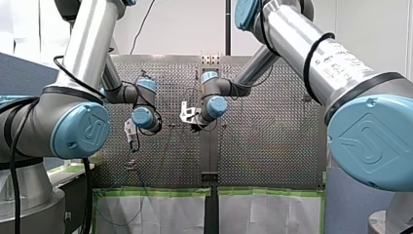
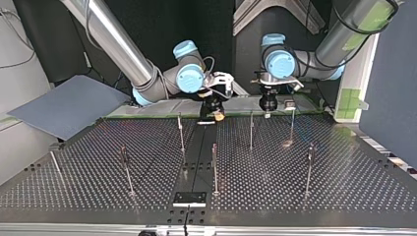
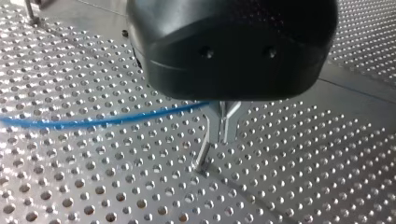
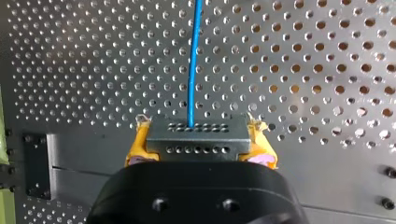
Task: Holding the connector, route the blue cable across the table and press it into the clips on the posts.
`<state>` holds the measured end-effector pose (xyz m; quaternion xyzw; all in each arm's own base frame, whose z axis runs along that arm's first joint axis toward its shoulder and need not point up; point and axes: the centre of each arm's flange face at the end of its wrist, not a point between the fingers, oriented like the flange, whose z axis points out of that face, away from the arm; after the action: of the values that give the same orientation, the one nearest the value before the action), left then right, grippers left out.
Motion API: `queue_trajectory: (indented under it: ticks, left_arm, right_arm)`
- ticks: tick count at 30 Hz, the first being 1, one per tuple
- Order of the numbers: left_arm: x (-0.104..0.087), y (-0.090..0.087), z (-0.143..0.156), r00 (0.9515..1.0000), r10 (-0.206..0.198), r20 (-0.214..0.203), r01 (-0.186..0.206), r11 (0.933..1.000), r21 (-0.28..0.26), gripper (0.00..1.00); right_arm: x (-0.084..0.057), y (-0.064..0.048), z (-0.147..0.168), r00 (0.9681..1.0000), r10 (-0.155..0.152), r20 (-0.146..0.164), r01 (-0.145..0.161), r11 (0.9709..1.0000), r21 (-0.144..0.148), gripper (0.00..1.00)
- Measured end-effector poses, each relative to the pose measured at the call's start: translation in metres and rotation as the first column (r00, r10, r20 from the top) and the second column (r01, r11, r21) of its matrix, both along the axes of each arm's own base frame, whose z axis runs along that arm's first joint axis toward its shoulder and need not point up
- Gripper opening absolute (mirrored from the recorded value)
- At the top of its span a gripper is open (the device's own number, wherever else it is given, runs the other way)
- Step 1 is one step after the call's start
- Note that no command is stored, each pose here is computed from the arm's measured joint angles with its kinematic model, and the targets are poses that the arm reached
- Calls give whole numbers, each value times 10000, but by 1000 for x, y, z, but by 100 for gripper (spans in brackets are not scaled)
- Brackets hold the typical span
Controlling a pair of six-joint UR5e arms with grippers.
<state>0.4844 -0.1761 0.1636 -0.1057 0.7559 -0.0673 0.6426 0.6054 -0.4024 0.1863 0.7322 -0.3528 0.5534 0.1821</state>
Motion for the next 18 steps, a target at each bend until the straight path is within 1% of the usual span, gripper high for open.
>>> queue_trajectory:
  ticks: [5,11,14,18]
  left_arm:
    - [13,-1,-7,9999,-57,-112,57,10000,-39,0]
    - [31,8,-19,9998,145,-168,-149,9997,-207,0]
    - [38,12,-20,9997,219,-98,-221,9994,-253,0]
    - [45,15,-18,9998,132,120,-127,9991,-401,0]
  right_arm:
    - [-4,-6,0,9999,-99,25,99,10000,-1,0]
    - [-7,-12,0,9997,-221,68,221,9998,-7,0]
    - [-9,-15,0,9996,-262,84,262,9997,-18,0]
    - [-12,-19,0,9994,-334,98,334,9994,-25,0]
